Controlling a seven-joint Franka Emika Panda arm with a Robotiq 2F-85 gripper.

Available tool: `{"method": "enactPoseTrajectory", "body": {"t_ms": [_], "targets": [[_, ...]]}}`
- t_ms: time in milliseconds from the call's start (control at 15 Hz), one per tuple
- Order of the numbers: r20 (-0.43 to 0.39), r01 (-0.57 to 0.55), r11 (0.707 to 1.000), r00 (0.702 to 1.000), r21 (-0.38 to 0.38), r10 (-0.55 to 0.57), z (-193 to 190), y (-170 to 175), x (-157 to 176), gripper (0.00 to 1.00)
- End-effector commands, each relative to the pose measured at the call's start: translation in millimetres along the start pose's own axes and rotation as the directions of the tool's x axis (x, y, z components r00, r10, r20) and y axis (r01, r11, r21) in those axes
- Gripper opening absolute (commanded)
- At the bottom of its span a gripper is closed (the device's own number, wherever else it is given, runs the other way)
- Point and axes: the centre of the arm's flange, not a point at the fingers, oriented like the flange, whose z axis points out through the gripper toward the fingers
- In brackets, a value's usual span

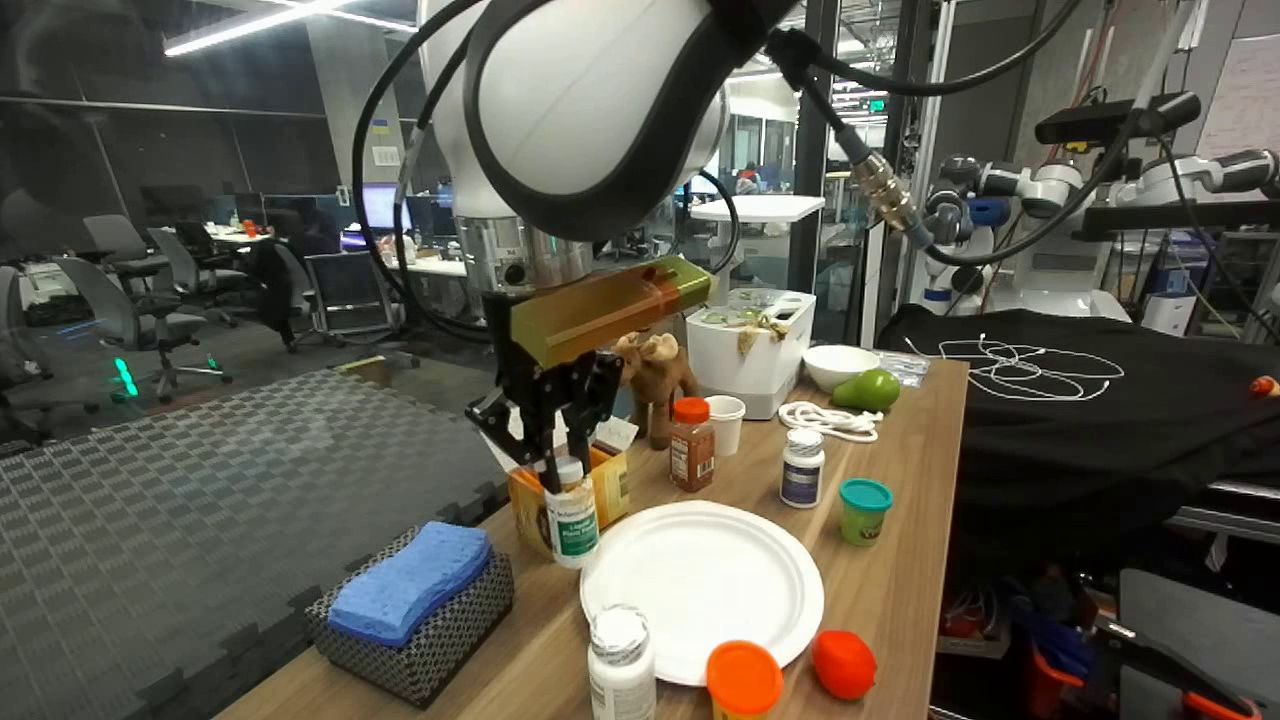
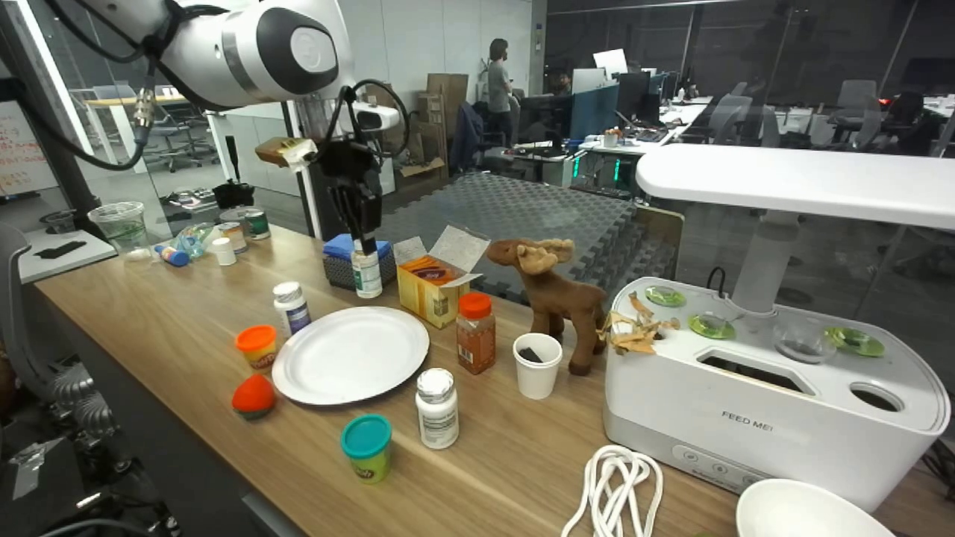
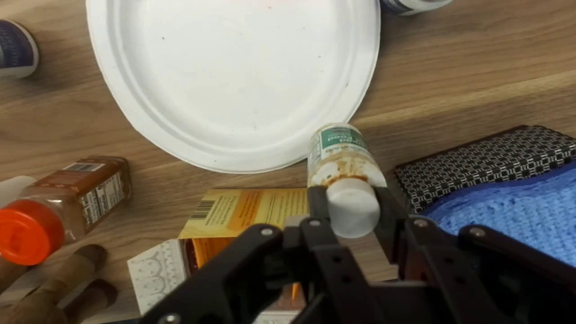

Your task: Place the containers and orange plush toy on the white plate

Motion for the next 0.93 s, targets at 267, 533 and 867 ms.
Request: {"method": "enactPoseTrajectory", "body": {"t_ms": [267, 533, 867], "targets": [[0.011, -0.045, 0.998, 0.999, -0.042, 0.046, -5, 49, -13, 0.12], [0.041, -0.073, 0.997, 0.996, -0.026, 0.074, 18, 65, -21, 0.12], [0.037, -0.098, 0.995, 0.994, -0.022, 0.099, 43, 67, -31, 0.12]]}}
